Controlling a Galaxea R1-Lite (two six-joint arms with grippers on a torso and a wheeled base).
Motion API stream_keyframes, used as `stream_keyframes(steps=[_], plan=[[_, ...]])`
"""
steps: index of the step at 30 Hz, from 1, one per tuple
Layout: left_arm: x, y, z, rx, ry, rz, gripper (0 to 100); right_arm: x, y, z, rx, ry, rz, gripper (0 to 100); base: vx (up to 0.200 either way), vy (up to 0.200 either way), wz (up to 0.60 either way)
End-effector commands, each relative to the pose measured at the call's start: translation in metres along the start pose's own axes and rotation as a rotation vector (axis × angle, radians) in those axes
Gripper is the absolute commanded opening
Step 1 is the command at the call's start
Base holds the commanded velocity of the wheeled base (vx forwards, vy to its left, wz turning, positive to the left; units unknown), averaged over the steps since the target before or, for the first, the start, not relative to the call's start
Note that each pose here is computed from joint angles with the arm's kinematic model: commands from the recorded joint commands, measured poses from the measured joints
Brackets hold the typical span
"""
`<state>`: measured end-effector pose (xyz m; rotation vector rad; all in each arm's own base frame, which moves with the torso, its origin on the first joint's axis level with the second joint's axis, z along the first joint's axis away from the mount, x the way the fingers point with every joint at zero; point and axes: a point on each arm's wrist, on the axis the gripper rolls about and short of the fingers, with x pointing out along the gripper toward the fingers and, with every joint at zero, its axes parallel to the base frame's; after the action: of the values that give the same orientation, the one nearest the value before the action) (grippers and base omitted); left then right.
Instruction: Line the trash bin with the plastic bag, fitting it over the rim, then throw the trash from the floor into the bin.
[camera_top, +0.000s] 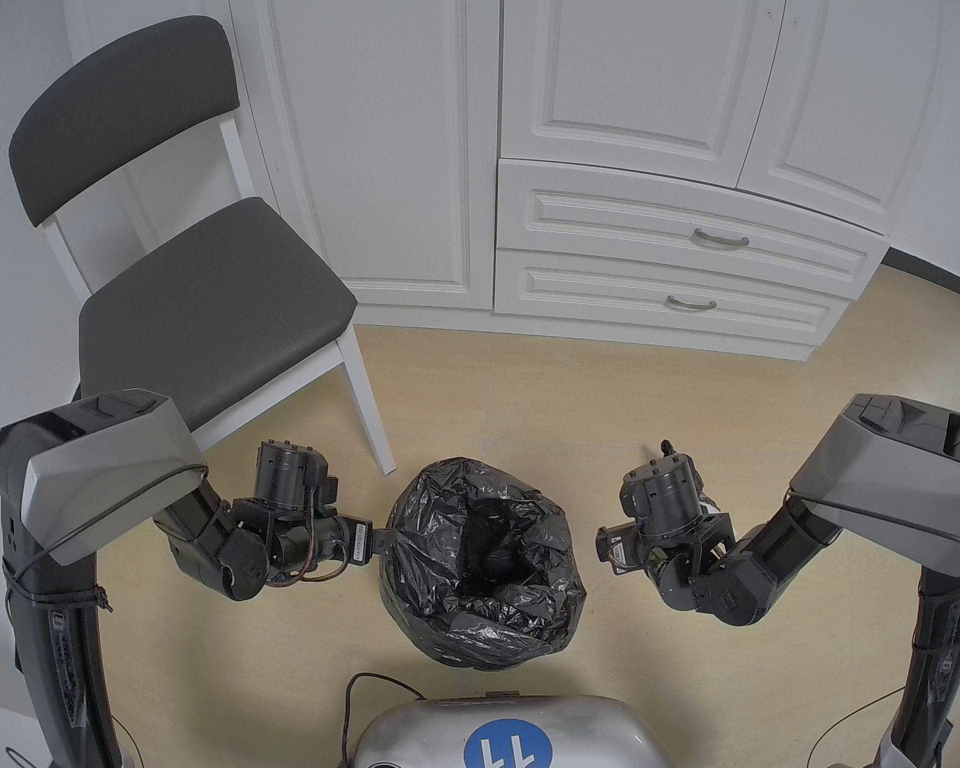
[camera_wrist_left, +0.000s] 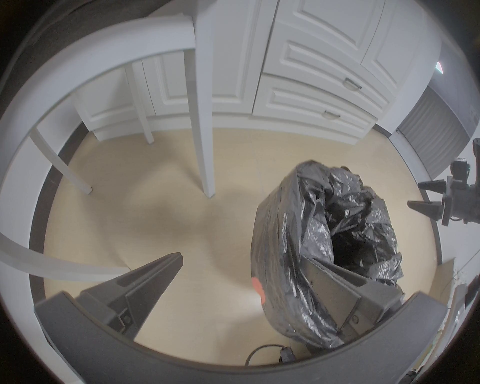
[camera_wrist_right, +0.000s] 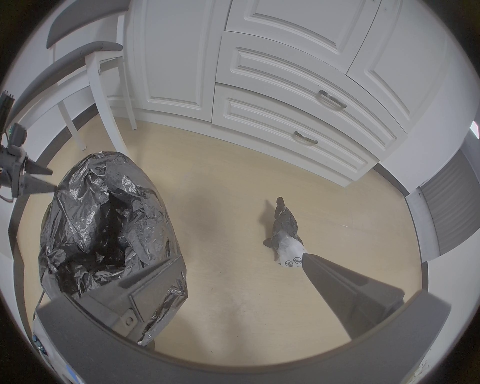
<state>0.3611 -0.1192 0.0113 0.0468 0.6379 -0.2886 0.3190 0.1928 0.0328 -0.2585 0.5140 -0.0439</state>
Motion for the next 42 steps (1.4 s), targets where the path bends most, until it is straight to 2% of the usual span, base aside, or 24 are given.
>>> stream_keyframes(steps=[1, 9, 15, 16, 22, 28, 31, 42], plan=[[-0.001, 0.007, 0.002, -0.010, 0.006, 0.006, 100, -0.002, 0.004, -0.003, -0.010, 0.003, 0.010, 100, 0.000, 0.000, 0.00], [0.016, 0.018, -0.006, -0.027, 0.029, 0.026, 100, -0.006, 0.010, -0.004, -0.018, 0.001, 0.028, 100, 0.000, 0.000, 0.00], [0.009, 0.018, 0.003, -0.036, -0.007, 0.009, 100, -0.009, 0.010, -0.002, -0.009, -0.021, 0.032, 100, 0.000, 0.000, 0.00], [0.000, 0.017, 0.010, -0.036, -0.029, -0.006, 100, -0.010, 0.012, -0.001, -0.009, -0.028, 0.037, 100, 0.000, 0.000, 0.00], [-0.013, 0.004, 0.014, -0.020, -0.041, -0.065, 100, -0.010, 0.017, -0.006, -0.021, -0.022, 0.048, 100, 0.000, 0.000, 0.00], [0.014, -0.007, -0.007, -0.025, 0.022, -0.083, 100, -0.002, 0.024, -0.019, -0.045, 0.010, 0.049, 100, 0.000, 0.000, 0.00], [0.023, -0.003, -0.012, -0.039, 0.027, -0.069, 100, 0.001, 0.027, -0.022, -0.051, 0.014, 0.050, 100, 0.000, 0.000, 0.00], [0.020, 0.021, -0.004, -0.076, 0.003, -0.030, 100, 0.002, 0.030, -0.025, -0.049, 0.006, 0.056, 100, 0.000, 0.000, 0.00]])
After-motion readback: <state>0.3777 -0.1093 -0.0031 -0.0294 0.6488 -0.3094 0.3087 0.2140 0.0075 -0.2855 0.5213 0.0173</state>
